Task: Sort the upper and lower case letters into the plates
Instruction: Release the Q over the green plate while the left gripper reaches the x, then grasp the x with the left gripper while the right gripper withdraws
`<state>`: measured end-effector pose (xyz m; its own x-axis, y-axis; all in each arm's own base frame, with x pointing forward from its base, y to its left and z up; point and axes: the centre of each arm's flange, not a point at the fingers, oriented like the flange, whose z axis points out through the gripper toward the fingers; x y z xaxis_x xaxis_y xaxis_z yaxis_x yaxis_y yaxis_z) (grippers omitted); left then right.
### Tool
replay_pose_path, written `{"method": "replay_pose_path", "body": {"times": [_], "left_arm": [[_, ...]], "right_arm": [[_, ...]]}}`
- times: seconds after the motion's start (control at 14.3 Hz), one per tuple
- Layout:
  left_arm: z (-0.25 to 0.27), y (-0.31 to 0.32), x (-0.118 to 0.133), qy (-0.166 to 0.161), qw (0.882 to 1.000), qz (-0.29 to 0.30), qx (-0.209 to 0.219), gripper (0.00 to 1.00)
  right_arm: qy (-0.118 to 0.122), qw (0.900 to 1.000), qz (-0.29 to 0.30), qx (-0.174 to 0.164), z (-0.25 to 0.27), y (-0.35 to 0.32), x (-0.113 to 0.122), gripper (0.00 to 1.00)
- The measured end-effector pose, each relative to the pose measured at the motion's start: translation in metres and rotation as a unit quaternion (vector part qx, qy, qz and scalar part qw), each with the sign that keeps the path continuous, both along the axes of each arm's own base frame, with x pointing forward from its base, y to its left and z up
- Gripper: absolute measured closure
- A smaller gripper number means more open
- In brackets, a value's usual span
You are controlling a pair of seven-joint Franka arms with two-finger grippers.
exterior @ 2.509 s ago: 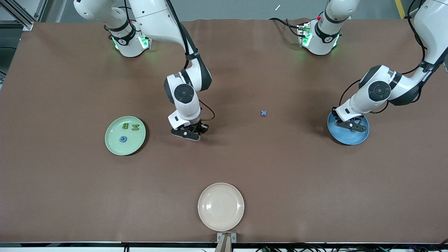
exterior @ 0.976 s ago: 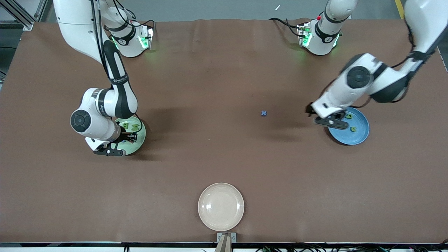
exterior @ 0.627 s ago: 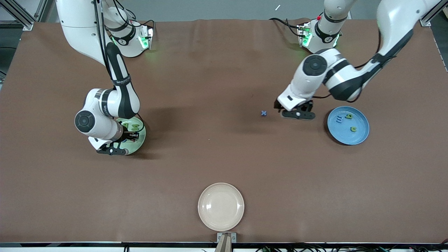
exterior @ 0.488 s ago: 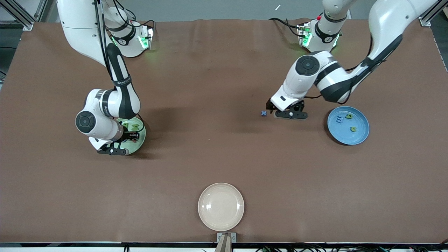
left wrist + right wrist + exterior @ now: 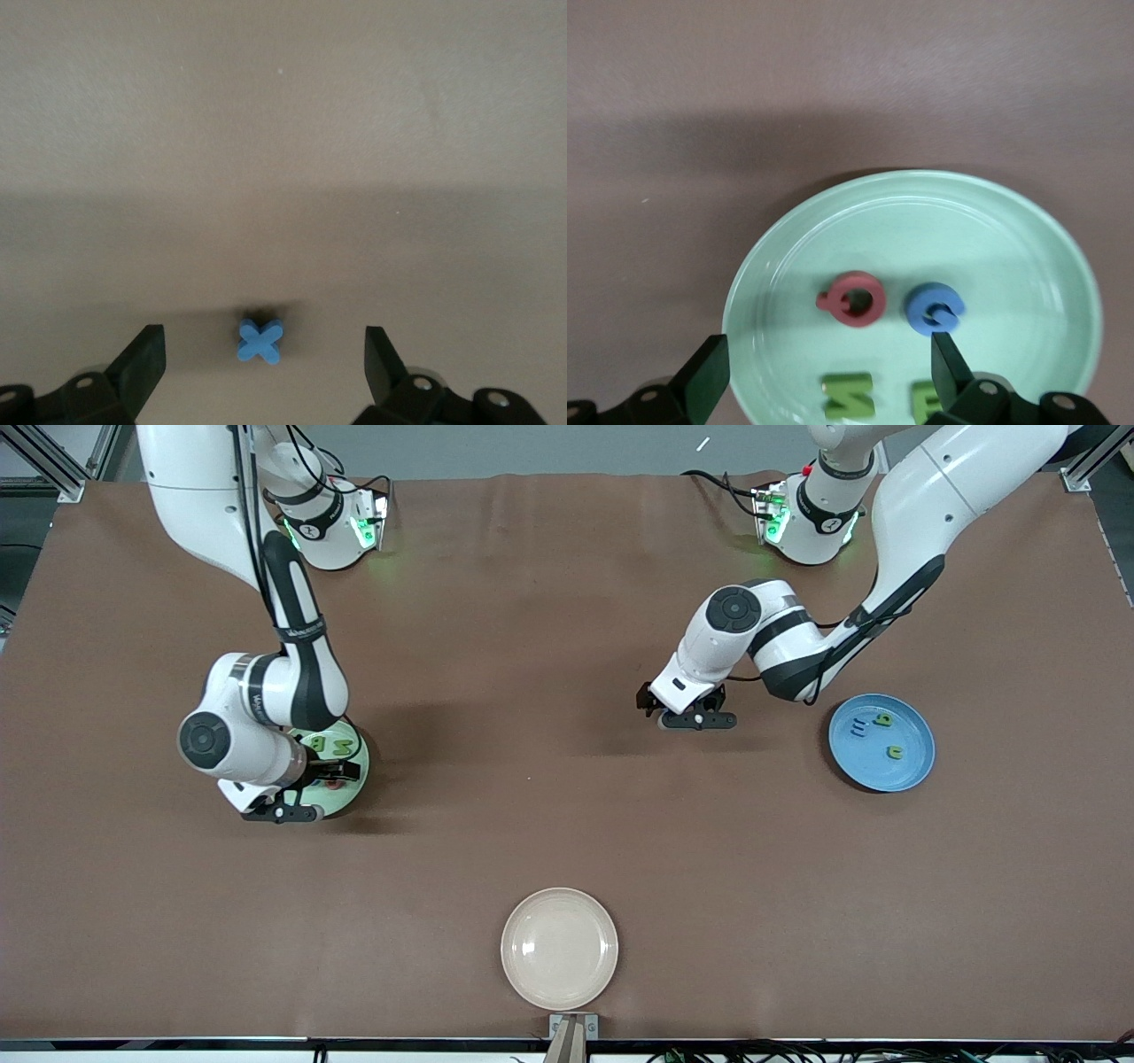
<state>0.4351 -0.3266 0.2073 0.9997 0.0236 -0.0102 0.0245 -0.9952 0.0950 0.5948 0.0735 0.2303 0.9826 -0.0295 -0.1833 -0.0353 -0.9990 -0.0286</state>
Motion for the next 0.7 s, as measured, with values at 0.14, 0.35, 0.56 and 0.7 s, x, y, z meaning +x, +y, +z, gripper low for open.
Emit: {"method": "replay_pose_path", "body": {"times": [0.14, 0.35, 0.56, 0.7], "left_arm": [[-0.011, -0.001, -0.003, 0.011, 1.0, 0.005, 0.001, 0.23], [-0.026, -0.003, -0.008, 0.022, 1.0, 0.002, 0.008, 0.35], [-0.03, -0.01, -0.013, 0.023, 1.0, 0.0, 0.013, 0.38], [-0.031, -0.012, -0.015, 0.023, 1.0, -0.003, 0.014, 0.41]], "right_arm": [[0.017, 1.0, -0.003, 0.005, 0.031, -0.011, 0.013, 0.0], [0.026, 1.0, 0.004, -0.006, 0.085, -0.028, 0.029, 0.0], [0.034, 0.999, 0.012, -0.027, 0.139, -0.042, 0.039, 0.0], [0.038, 0.999, 0.008, -0.032, 0.17, -0.051, 0.043, 0.0]]}}
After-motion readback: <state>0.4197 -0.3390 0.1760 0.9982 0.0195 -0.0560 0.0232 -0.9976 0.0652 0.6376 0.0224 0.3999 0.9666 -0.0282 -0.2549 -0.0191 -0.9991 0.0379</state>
